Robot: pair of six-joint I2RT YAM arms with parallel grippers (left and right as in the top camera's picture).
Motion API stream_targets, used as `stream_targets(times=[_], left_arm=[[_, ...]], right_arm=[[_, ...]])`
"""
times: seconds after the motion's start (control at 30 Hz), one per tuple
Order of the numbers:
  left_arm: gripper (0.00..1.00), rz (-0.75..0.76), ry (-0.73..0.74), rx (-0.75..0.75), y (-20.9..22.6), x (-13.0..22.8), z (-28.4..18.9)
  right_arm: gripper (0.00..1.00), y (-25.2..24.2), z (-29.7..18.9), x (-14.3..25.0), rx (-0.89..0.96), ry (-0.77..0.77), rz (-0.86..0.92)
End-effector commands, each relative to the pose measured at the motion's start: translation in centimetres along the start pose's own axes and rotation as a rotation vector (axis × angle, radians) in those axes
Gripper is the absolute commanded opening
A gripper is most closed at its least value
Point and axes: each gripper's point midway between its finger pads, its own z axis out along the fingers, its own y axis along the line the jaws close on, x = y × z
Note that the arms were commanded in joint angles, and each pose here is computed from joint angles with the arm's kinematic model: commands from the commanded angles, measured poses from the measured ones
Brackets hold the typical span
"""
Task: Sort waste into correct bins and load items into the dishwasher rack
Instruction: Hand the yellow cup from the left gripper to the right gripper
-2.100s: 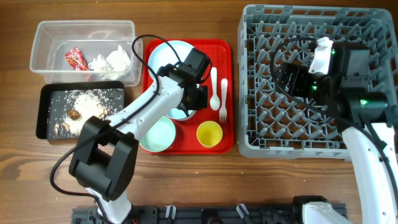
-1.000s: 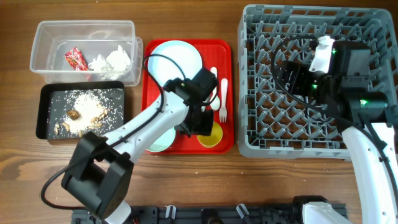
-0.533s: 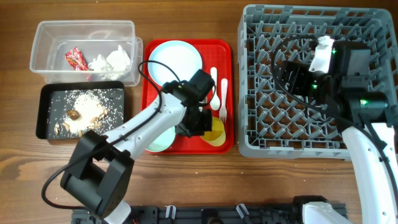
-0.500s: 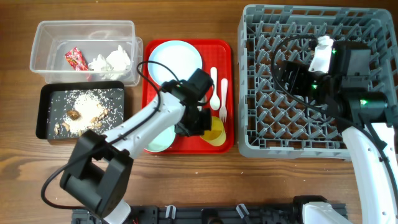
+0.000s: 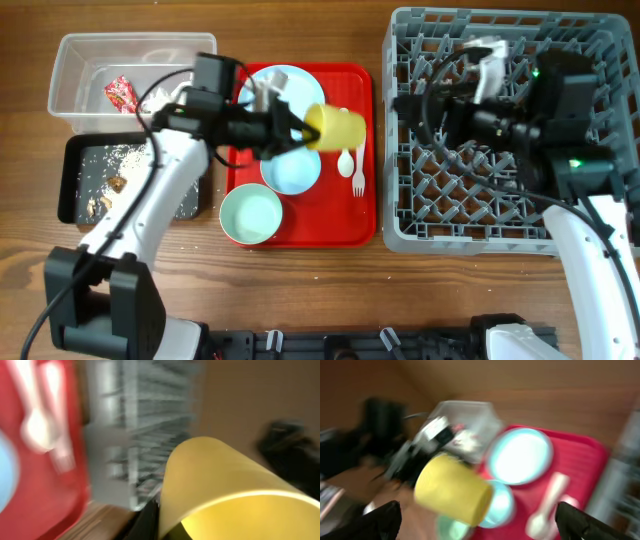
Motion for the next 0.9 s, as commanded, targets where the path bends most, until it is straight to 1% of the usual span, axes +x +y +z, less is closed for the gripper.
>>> stream_targets(times=[0.0, 0.1, 0.3, 0.5, 0.63, 0.77, 0.87], left_arm=[[0.04, 0.100, 0.108, 0.311, -5.8, 1.2, -3.0], [0.04, 0.139, 0.128, 0.379, -6.7, 1.4, -4.0], [0.04, 0.140, 0.139, 0.392, -7.0, 1.6, -4.0], [0.04, 0.142, 0.147, 0.393, -7.1, 1.8, -3.8], [0.04, 0.144, 0.151, 0.392, -7.1, 1.9, -3.6], [0.04, 0.143, 0.144, 0.383, -7.0, 1.8, -3.6], [0.04, 0.143, 0.140, 0.378, -6.9, 1.7, -3.5]], right_arm=[[1.00, 4.3, 0.6, 0.5, -0.304, 0.041, -0.091], [1.00, 5.0, 1.0, 0.6, -0.422, 0.050, -0.115], [1.00, 5.3, 2.4, 1.1, -0.606, 0.084, -0.113], [1.00, 5.6, 5.4, 2.0, -0.657, 0.139, -0.068], [0.98, 6.9, 6.2, 2.2, -0.692, 0.149, -0.090], [0.92, 7.7, 6.4, 2.3, -0.709, 0.159, -0.094], [0.81, 7.9, 6.5, 2.5, -0.715, 0.167, -0.091]])
